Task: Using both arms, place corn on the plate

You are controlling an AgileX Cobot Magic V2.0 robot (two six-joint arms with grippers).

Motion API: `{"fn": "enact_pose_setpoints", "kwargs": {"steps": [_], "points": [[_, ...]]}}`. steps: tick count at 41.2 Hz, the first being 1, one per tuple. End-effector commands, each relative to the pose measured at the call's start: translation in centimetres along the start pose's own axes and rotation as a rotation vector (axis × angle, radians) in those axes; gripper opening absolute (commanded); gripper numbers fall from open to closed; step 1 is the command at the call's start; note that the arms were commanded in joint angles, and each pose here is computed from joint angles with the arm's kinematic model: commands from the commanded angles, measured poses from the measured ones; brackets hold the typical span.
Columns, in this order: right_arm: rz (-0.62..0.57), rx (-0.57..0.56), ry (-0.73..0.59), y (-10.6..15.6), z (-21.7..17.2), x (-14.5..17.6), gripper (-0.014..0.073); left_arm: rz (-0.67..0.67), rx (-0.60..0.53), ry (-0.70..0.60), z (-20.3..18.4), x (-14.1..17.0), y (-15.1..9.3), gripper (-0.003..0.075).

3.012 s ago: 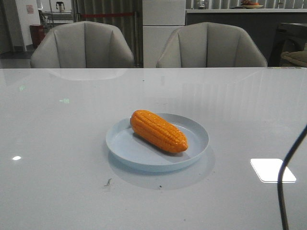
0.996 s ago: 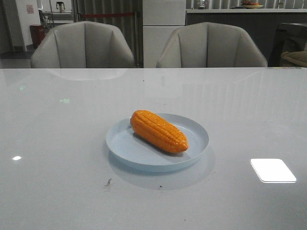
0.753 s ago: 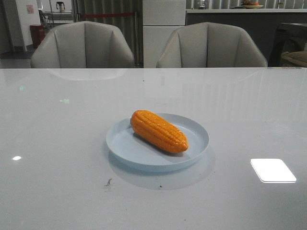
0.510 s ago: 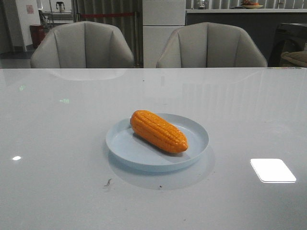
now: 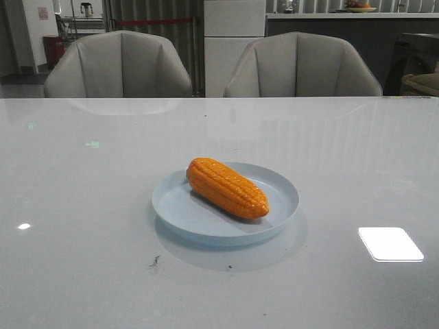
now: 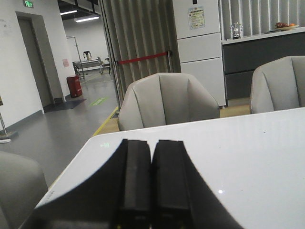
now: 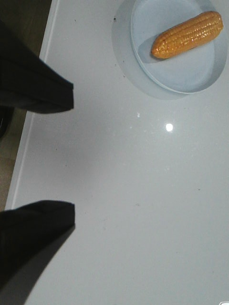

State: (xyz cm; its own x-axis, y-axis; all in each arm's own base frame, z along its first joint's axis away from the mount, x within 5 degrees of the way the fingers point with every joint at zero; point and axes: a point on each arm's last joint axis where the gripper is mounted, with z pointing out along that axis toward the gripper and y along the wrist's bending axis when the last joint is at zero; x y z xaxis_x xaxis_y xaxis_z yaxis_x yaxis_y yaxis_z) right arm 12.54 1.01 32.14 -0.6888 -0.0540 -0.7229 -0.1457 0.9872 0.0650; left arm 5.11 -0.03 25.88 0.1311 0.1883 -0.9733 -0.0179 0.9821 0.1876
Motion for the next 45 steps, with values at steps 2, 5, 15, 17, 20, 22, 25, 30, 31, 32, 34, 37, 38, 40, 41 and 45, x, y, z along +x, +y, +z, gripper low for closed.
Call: {"fn": "enact_pose_setpoints", "kwargs": {"steps": [2, 5, 15, 17, 20, 22, 25, 30, 31, 32, 34, 37, 38, 40, 41, 45], "points": [[0.004, 0.018, -0.091, -0.1, -0.6, -1.1, 0.0507, -0.062, -0.02, -0.116, -0.7, -0.4, 0.1, 0.0088], [0.004, 0.018, -0.091, -0.1, -0.6, -1.1, 0.0507, -0.102, -0.017, -0.1, -0.7, 0.7, -0.1, 0.0088], [0.004, 0.018, -0.089, -0.1, -0.6, -1.1, 0.0507, -0.102, 0.014, 0.093, -0.3, 6.1, -1.2, 0.0088], [0.004, 0.018, -0.089, -0.1, -0.6, -1.1, 0.0507, -0.102, 0.032, 0.168, -0.4, 6.5, -1.3, 0.0088], [0.004, 0.018, -0.089, -0.1, -0.6, -1.1, 0.0507, -0.102, 0.043, 0.218, -0.4, 7.1, -1.5, 0.0088], [0.004, 0.018, -0.089, -0.1, -0.6, -1.1, 0.0507, -0.102, 0.049, 0.244, -0.5, 7.4, -1.6, 0.0088], [0.004, 0.018, -0.089, -0.1, -0.6, -1.1, 0.0507, -0.102, 0.054, 0.266, -0.6, 7.6, -1.6, 0.0088], [0.004, 0.016, -0.089, -0.1, -0.6, -1.1, 0.0507, -0.102, 0.055, 0.268, -0.6, 7.6, -1.6, 0.0088], [0.004, 0.016, -0.089, -0.1, -0.6, -1.1, 0.0507, -0.102, 0.055, 0.268, -0.6, 7.6, -1.6, 0.0088], [0.004, 0.016, -0.089, -0.1, -0.6, -1.1, 0.0507, -0.102, 0.055, 0.268, -0.6, 7.6, -1.6, 0.0088], [0.003, 0.017, -0.092, -0.1, -0.7, -1.1, 0.0507, -0.102, 0.055, 0.268, -0.6, 7.6, -1.6, 0.0088], [0.0, 0.018, -0.11, 0.0, -1.1, -1.0, 0.0507, -0.102, 0.055, 0.268, -0.6, 7.6, -1.6, 0.0088], [-0.002, 0.02, -0.12, 0.0, -1.3, -1.0, 0.0507, -0.102, 0.055, 0.268, -0.6, 7.6, -1.6, 0.0088], [-0.007, 0.024, -0.15, 0.1, -1.9, -0.9, 0.0507, -0.102, 0.055, 0.268, -0.6, 7.6, -1.6, 0.0088], [-0.009, 0.026, -0.166, 0.2, -2.2, -0.8, 0.0507, -0.102, 0.055, 0.268, -0.6, 7.6, -1.6, 0.0088], [-0.025, 0.038, -0.213, 0.5, -3.3, -0.1, 0.0507, -0.102, 0.055, 0.268, -0.6, 7.6, -1.6, 0.0088]]}}
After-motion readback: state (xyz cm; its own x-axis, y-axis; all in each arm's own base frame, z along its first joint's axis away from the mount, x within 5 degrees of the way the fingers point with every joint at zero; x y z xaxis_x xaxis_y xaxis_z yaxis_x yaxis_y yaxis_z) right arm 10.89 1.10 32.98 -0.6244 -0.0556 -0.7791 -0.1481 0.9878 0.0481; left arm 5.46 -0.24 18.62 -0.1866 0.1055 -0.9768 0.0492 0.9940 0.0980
